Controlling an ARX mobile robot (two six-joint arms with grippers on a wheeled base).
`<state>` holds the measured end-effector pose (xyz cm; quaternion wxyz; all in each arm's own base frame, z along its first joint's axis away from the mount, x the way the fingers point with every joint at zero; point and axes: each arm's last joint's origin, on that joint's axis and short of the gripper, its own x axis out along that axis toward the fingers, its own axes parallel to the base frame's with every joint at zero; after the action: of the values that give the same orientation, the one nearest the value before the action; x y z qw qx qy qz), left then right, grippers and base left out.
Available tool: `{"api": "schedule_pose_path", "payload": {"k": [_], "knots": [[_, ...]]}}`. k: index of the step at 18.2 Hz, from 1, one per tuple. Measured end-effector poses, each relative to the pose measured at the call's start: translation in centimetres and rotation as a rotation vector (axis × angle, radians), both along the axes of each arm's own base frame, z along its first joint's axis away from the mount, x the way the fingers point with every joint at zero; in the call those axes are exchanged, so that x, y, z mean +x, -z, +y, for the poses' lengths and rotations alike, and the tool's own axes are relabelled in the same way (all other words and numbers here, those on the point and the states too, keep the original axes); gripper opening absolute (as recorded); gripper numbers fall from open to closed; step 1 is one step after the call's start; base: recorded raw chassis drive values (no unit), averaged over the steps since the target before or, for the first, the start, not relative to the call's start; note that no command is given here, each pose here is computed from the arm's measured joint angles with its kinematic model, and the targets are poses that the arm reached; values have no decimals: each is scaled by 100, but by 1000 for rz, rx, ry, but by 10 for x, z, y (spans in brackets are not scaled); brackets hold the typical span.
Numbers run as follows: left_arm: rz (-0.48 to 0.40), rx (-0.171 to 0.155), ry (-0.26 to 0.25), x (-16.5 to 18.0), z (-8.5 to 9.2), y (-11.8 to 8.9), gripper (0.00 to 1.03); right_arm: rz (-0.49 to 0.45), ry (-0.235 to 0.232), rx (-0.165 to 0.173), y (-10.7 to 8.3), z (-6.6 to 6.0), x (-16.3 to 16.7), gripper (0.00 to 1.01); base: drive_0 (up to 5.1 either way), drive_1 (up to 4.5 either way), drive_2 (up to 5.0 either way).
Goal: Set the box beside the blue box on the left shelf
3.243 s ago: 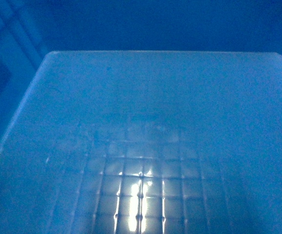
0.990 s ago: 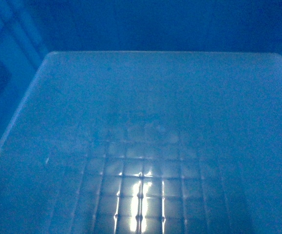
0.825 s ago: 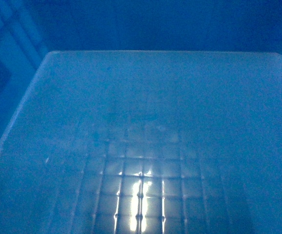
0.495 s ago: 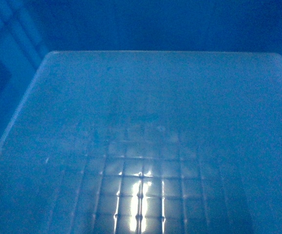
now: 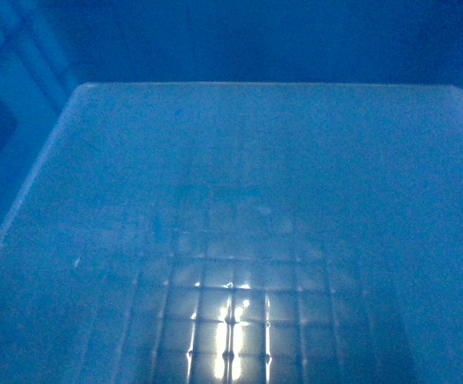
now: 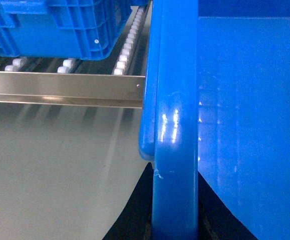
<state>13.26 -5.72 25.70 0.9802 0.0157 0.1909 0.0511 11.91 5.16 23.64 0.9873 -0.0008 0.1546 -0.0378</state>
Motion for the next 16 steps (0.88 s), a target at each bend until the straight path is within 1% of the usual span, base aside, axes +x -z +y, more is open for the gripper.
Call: {"api": "schedule_pose_path", "payload": {"k": [16], "knots": [[0,0,0,0,0,0,8,0,0,-1,0,0,0,10,9,427,-409]]}}
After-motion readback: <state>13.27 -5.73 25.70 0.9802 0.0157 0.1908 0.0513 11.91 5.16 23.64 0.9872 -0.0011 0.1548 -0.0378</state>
